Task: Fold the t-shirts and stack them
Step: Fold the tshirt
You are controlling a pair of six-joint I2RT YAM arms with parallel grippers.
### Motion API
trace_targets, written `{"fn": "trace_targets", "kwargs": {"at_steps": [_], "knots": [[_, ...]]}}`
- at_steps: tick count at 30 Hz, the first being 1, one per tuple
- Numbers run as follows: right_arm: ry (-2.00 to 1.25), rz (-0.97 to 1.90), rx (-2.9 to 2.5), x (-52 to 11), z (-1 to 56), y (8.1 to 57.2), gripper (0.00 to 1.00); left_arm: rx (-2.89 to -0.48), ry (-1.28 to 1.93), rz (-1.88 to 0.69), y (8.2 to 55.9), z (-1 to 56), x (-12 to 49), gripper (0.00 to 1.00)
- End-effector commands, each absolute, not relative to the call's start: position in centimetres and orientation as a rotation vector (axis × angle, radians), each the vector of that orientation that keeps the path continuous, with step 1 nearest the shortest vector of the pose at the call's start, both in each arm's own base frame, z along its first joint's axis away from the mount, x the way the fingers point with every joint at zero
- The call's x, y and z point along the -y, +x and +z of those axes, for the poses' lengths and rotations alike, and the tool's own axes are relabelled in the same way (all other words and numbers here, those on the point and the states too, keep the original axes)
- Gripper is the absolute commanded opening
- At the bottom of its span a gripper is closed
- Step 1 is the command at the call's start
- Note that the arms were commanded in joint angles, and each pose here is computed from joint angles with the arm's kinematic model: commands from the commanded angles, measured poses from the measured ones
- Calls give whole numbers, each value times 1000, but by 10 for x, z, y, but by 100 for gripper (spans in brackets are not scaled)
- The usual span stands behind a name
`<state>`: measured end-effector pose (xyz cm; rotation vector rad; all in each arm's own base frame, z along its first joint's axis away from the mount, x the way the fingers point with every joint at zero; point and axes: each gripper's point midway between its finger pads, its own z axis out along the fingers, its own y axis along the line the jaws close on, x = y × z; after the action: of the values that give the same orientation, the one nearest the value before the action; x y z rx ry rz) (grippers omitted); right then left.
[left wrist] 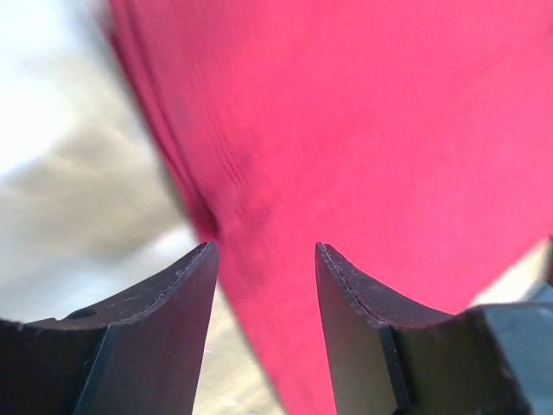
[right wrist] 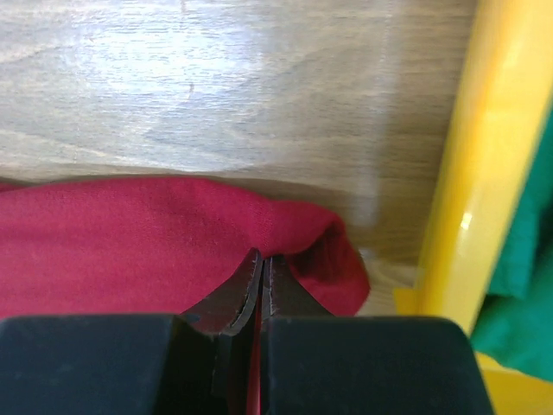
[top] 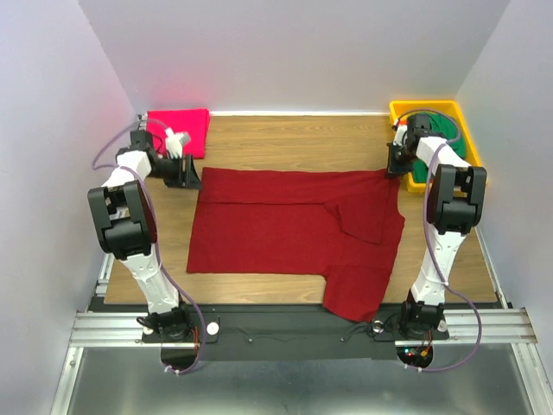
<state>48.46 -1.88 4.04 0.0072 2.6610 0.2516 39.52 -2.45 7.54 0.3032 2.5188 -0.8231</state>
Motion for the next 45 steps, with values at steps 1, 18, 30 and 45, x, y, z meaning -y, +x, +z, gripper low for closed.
{"fn": "trace_targets", "kwargs": {"at_steps": [1,18,30,45], "knots": [[-65,286,-2586,8,54,503,1,-2328,386,-611,449,134,7,60],[-106,302,-2592,4,49,503,1,-2333,498,-555,533,88,37,66],[-133,309,-2590,3,47,504,1,-2414,427,-534,523,60,12,0],[-216,303,-2510,-24,47,556,1,-2420,316,-468,544,62,-27,8]]}}
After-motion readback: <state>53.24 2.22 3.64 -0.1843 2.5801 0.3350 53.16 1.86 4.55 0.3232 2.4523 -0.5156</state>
